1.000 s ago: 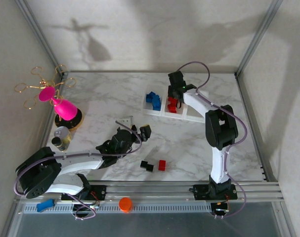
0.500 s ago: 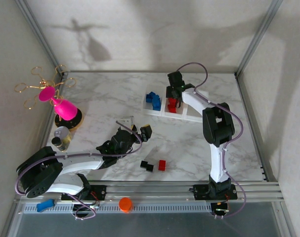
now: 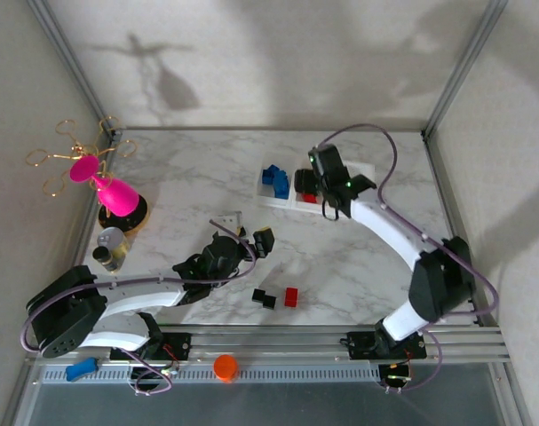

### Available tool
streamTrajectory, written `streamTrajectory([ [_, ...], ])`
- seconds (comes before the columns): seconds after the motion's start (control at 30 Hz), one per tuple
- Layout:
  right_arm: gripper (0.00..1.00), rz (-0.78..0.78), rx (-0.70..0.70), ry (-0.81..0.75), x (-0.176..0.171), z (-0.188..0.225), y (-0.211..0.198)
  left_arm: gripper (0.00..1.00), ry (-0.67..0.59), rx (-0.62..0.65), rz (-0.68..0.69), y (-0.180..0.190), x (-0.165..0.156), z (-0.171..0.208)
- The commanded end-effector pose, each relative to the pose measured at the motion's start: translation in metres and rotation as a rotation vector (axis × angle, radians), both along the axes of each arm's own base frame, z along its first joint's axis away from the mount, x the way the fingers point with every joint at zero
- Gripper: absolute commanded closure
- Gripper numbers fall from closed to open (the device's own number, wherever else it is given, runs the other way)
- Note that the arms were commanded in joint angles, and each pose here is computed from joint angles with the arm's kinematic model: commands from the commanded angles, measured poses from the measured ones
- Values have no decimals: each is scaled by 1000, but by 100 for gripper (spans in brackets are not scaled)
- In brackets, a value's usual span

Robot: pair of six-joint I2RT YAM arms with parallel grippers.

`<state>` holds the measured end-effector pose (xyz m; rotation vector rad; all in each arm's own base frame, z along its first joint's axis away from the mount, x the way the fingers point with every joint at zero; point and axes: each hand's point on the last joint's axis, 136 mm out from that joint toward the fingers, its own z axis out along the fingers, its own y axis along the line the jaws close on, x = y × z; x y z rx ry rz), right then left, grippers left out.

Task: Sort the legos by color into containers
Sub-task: Pick up the lego from the bottom-center of the table.

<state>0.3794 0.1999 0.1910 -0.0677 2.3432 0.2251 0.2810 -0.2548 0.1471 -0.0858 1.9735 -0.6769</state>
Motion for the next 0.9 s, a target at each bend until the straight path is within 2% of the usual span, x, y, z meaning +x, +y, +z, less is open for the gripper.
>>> streamTrajectory([
  [0.0, 28, -7, -3, 114, -50, -29, -10, 0, 79, 9, 18, -5, -9, -3],
  [0.23, 25, 14, 27, 229, -134, -64, -15, 0, 187, 76, 52, -2, -33, -20],
  [0.43, 24, 44, 84, 309, -193, -88, -1, 0, 259, 120, 36, -1, -54, -36],
  [0.67, 21, 55, 62, 364, -236, -111, 18, 0, 304, 84, 6, 1, -72, -37],
  [0.87, 20, 73, 11, 377, -251, -128, 38, 0, 317, 72, 25, 13, -77, -38],
])
